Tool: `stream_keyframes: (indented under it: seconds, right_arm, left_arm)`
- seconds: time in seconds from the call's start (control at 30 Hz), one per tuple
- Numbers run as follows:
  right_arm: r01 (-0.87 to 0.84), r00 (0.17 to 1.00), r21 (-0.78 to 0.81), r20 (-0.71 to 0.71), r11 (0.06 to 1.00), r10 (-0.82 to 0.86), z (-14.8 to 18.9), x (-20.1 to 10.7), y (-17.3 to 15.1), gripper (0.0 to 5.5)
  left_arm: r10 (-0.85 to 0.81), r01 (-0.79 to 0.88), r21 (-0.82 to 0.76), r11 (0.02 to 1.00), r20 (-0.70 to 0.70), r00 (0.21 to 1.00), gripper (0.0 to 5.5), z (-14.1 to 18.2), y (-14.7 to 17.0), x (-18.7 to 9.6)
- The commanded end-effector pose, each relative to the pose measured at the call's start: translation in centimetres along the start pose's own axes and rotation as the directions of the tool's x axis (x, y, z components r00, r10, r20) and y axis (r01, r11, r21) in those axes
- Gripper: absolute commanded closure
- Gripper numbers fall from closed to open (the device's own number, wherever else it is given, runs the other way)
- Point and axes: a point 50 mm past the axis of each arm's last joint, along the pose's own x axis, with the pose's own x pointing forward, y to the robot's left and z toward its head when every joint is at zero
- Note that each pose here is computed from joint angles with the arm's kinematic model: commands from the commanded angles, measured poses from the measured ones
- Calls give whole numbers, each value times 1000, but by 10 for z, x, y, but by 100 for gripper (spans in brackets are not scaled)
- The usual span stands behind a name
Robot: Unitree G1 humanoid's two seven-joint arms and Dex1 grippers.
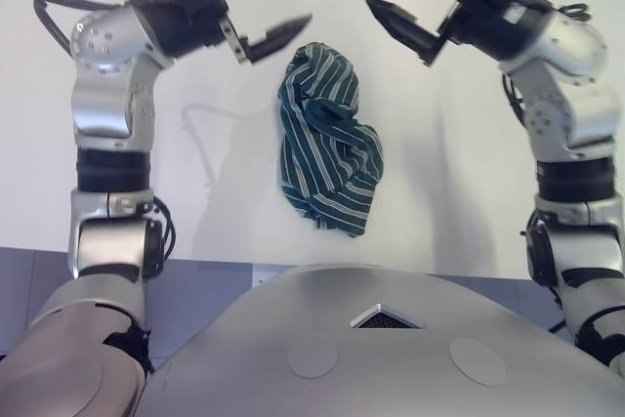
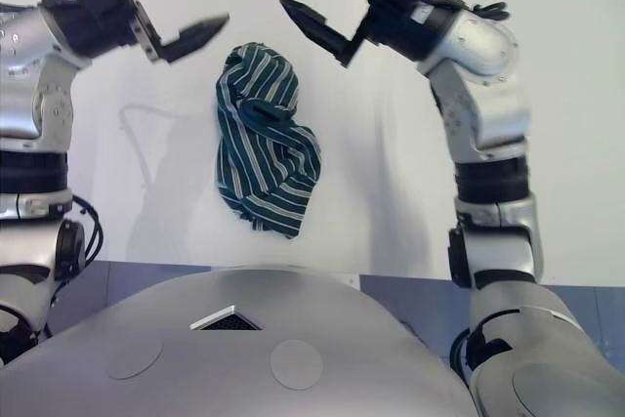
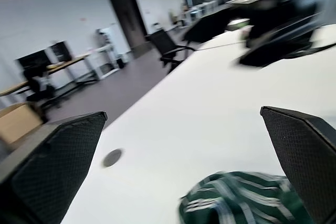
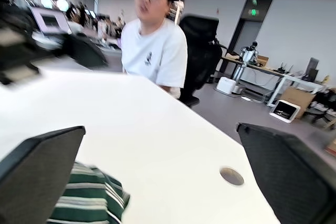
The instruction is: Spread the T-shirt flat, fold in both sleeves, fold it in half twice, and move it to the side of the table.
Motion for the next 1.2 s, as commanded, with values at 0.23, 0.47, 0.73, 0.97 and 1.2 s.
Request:
stream_keyframes:
  seconds: [0.23, 0.47, 0.73, 0.97, 1.2]
  right_arm:
    - [-285, 835, -236, -537, 929, 119, -117, 27, 54, 14]
    - [-69, 769, -243, -631, 968, -103, -134, -11, 8, 14]
    - [38, 792, -224, -587, 974, -166, -125, -24, -9, 14]
    - [123, 722, -248, -641, 961, -258, -122, -85, -36, 14]
    - [15, 790, -142, -605, 990, -99, -101, -117, -22, 14]
  left_arm:
    - [-106, 115, 94, 989, -96, 990, 10, 1, -28, 35]
    - [-124, 148, 140, 979, -165, 978, 10, -12, -30, 47]
    - [102, 263, 354, 898, -747, 658, 10, -124, -5, 8]
    - [20, 477, 130, 869, -973, 229, 10, -168, -15, -114]
    - [307, 434, 344, 833, -939, 154, 10, -149, 39, -143]
